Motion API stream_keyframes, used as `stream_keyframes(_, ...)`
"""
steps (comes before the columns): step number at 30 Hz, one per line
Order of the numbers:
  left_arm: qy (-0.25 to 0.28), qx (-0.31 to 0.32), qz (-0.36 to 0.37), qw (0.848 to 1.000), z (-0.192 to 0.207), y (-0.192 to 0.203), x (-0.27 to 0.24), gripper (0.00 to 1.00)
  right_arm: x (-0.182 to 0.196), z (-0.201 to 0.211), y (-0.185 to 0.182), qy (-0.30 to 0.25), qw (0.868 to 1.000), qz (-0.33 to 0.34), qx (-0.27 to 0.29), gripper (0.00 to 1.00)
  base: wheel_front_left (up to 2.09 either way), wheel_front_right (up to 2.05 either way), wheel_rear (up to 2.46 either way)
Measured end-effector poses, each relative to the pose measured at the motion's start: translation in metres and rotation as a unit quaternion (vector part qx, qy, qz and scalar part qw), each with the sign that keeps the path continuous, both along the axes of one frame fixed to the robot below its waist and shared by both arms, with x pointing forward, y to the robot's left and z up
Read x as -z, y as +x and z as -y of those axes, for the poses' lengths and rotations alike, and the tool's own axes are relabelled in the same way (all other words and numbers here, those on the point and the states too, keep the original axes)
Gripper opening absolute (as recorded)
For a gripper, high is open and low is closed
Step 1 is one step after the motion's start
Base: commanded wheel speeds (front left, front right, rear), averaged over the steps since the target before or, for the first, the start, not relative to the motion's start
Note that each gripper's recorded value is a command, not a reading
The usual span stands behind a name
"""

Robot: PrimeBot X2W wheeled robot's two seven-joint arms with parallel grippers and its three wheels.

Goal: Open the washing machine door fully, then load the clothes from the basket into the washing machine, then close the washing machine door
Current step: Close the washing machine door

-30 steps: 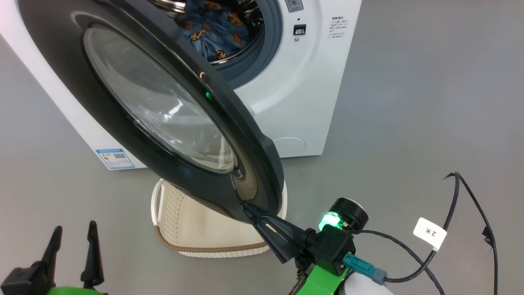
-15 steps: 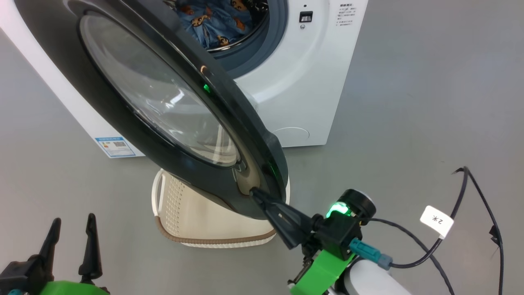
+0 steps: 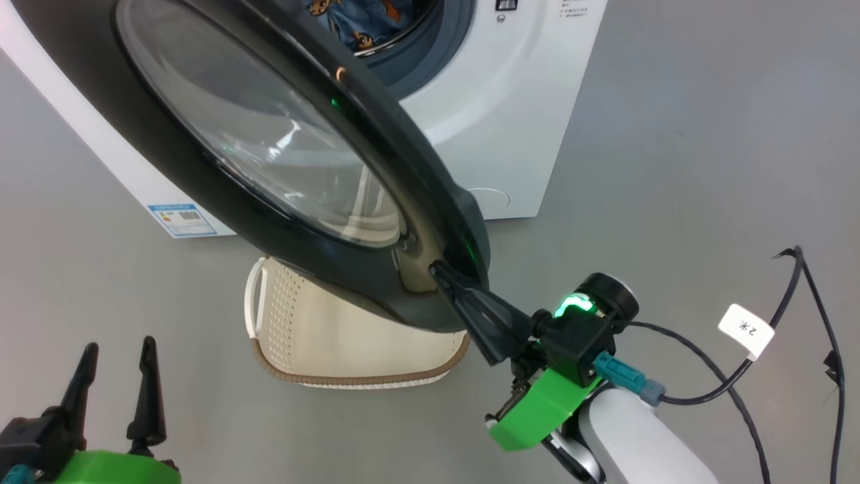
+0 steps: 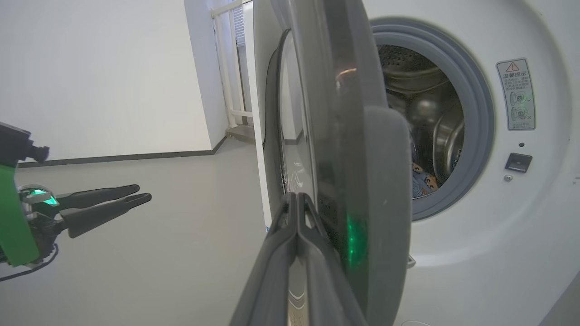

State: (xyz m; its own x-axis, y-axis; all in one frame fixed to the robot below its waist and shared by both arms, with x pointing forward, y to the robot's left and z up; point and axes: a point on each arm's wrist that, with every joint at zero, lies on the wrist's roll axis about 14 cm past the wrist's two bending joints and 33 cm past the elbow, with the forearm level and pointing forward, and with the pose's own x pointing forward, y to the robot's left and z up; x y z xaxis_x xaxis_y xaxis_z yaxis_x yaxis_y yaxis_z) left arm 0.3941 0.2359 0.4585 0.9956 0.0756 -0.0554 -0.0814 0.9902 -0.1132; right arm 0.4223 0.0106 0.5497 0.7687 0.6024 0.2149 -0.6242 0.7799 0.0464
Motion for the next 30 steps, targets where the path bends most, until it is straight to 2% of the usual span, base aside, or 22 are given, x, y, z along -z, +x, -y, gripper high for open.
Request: stream_keyframes(30,0.012,0.002,-0.041,0.999,-0.013,0.018,0.032,1.00,0.001,0.023,0.073,-0.027,0.998,0.031,0.046,0.00,0.00,0.00,0.00)
